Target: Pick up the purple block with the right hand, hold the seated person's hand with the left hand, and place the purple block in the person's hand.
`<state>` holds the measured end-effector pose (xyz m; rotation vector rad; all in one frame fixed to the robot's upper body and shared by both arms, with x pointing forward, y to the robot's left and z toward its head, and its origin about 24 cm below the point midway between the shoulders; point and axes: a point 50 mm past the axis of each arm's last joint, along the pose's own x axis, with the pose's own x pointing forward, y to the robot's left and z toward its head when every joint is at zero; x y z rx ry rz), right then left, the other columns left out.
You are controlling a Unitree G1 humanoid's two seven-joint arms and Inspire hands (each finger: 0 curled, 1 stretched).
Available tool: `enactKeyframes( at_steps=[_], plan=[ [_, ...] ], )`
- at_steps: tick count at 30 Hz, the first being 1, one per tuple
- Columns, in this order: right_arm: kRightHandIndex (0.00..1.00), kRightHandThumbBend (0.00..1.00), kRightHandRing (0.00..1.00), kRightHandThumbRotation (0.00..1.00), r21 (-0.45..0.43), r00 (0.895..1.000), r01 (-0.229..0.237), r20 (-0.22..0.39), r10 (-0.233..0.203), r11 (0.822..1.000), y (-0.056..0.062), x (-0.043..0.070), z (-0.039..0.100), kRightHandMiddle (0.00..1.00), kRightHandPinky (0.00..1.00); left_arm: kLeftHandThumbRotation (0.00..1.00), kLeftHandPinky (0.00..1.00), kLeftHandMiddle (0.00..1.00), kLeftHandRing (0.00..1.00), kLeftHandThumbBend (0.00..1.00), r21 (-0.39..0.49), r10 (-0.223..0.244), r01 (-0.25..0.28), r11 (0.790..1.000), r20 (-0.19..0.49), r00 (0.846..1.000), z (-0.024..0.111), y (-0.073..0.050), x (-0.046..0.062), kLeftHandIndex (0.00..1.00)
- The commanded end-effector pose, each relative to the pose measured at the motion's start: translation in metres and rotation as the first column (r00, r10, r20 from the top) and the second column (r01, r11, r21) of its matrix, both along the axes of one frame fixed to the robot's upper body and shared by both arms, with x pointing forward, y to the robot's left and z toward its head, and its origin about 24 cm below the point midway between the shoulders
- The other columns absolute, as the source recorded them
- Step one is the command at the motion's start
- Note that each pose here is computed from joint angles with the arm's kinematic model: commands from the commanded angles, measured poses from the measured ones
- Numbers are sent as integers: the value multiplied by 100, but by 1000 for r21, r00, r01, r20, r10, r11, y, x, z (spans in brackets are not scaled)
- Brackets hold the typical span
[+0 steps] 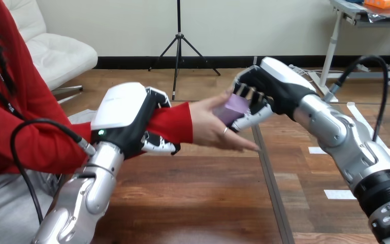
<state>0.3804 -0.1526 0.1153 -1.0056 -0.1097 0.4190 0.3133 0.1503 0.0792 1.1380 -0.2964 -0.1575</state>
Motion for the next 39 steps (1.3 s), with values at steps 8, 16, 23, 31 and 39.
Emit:
enactKeyframes(
  at_steps=[8,16,23,31,39],
  plan=[
    [46,68,32,0,69,979,-120,173,107,990,26,0,48,39,26,0,26,38,32,78,-74,-48,68,995,246,968,64,-18,21,39],
    [45,69,33,0,70,973,-151,188,136,986,32,-4,53,40,27,0,26,38,32,79,-79,-47,68,995,251,967,64,-19,22,39],
    [45,70,32,0,77,971,-168,186,152,983,35,-6,53,40,27,0,26,38,32,79,-74,-45,66,995,250,967,65,-19,22,39],
    [45,70,32,0,84,974,-168,165,153,982,36,-8,51,39,26,0,25,38,31,79,-73,-43,63,995,256,966,67,-18,23,39],
    [44,69,31,0,89,980,-156,142,142,984,35,-9,49,38,25,0,26,38,32,79,-68,-39,59,996,265,963,67,-17,22,39]
  ],
)
